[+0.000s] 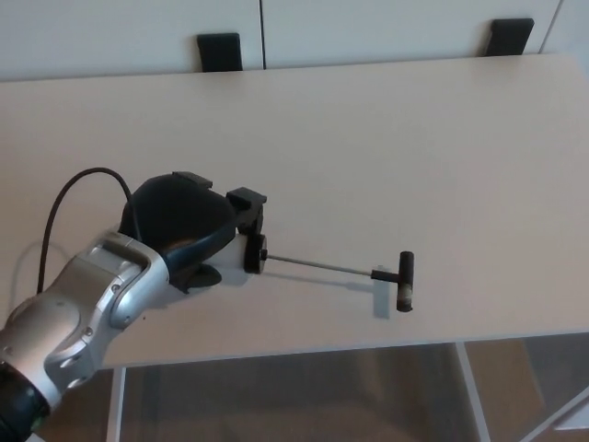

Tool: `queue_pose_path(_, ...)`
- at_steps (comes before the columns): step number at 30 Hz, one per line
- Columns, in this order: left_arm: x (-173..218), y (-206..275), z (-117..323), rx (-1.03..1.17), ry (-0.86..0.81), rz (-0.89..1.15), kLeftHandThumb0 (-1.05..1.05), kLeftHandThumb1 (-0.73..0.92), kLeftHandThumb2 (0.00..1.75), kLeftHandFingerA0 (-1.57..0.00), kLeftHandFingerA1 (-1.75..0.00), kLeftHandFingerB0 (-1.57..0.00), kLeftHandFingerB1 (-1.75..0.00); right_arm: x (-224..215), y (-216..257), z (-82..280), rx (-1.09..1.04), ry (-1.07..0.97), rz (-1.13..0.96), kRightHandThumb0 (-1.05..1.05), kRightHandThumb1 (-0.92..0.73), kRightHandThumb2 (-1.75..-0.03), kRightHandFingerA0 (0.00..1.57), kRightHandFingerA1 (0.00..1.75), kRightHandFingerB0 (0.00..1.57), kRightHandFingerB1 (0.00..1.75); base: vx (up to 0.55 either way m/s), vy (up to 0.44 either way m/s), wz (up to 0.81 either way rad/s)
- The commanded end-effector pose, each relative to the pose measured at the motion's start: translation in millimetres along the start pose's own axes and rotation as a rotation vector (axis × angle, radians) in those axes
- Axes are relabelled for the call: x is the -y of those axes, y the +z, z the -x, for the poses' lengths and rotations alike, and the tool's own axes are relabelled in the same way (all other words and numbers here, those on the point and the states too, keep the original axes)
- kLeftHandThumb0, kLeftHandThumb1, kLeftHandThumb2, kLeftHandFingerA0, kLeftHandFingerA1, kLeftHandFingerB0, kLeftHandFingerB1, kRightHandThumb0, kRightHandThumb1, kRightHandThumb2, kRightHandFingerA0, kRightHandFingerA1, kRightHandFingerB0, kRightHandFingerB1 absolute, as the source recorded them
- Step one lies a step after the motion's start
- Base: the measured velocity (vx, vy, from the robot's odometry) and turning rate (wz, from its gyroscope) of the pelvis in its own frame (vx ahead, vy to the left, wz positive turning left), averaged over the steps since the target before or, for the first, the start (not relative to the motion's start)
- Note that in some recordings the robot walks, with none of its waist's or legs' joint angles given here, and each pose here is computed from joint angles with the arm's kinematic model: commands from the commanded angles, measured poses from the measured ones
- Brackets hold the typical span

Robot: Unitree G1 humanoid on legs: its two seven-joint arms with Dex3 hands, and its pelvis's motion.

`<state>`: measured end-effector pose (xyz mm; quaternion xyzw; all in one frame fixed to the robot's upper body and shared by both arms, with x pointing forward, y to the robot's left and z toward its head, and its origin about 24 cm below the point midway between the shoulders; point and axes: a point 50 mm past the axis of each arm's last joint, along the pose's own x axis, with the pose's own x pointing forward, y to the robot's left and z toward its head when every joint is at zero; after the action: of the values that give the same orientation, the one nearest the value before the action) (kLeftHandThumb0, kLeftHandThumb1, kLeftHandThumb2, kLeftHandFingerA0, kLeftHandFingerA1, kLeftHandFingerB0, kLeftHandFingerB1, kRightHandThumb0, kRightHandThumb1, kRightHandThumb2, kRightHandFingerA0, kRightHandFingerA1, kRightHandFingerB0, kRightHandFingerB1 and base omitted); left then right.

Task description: The robot walks towards a desk on which an air pump is kept in the middle. It lifts it up and holds it with its left hand and uses its right hand to compress it by pushing its handle inwards.

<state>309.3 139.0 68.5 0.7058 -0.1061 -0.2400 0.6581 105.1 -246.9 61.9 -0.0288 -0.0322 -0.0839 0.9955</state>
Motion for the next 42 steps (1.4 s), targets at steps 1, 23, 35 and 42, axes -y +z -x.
queue_pose_path(1,-35.0,3.6,25.4,0.106,0.105,0.185,-0.02,0.87,0.56,-0.7,-1.75,-0.49,-1.45,-39.1,164.4,9.2,0.999,-0.046,0.216,-0.7,-0.61,-0.97,0.03,0.4,0.02,0.33,0.0,0.0,0.0)
queue_pose_path(23,-57.5,12.5,33.6,0.148,0.177,0.225,-0.06,0.85,0.62,-0.81,-1.72,-0.58,-1.35,-89.9,45.0,-120.0,0.246,0.192,0.056,-0.89,-0.84,-1.19,0.0,0.1,0.0,0.1,0.0,0.0,0.0)
queue_pose_path(35,-53.2,16.4,34.0,0.151,0.131,0.243,-0.07,0.82,0.57,-0.72,-1.73,-0.51,-1.44,-104.4,4.4,-120.6,0.006,0.239,-0.178,-0.89,-0.9,-1.22,0.0,0.08,0.0,0.07,0.0,0.0,0.0)
queue_pose_path(42,-52.4,16.4,34.3,0.154,0.123,0.245,-0.12,0.85,0.58,-0.65,-1.74,-0.5,-1.41,-103.9,8.8,-120.3,0.021,0.244,-0.256,-0.94,-0.86,-1.19,0.0,0.07,0.0,0.05,0.0,0.0,0.0)
